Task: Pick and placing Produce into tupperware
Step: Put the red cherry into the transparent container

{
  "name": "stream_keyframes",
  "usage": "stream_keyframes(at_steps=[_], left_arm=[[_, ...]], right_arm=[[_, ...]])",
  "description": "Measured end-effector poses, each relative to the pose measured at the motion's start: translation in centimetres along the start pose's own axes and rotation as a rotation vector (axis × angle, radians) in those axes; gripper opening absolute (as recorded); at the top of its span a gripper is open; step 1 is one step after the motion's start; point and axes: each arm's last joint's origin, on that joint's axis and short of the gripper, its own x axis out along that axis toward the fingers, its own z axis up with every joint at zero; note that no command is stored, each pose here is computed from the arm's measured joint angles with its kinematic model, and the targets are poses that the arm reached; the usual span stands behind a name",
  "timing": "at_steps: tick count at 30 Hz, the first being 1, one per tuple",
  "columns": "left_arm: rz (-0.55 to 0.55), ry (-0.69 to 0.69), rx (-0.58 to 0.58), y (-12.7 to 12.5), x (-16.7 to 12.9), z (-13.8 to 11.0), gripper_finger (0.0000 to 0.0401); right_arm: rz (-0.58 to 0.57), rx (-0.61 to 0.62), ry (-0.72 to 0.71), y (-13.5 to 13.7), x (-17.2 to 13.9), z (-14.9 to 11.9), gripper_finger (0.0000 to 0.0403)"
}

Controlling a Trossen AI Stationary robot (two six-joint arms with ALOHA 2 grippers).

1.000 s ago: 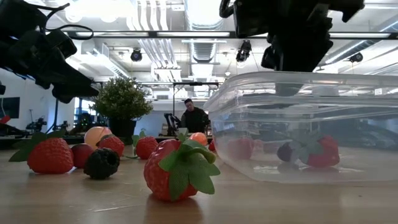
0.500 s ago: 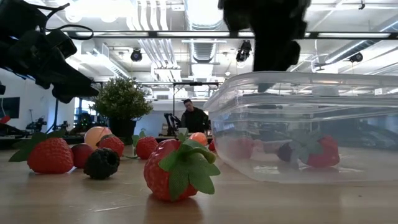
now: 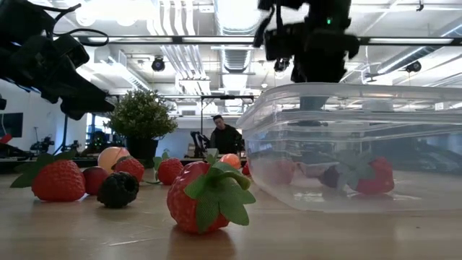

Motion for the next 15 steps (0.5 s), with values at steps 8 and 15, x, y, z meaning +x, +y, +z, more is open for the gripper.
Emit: stream_keyframes(at_steps=[8,15], left_arm=[[0.000,0.000,0.000,0.0,0.0,0.0,0.0217],[0.000,0.000,0.000,0.0,0.0,0.0,0.0217]], right_arm=[[0.101,-0.019,0.095,-3.1,3.7,-2.2,0.0153],[0.119,0.081,0.012,-4.2,4.4,-3.2,0.0187]])
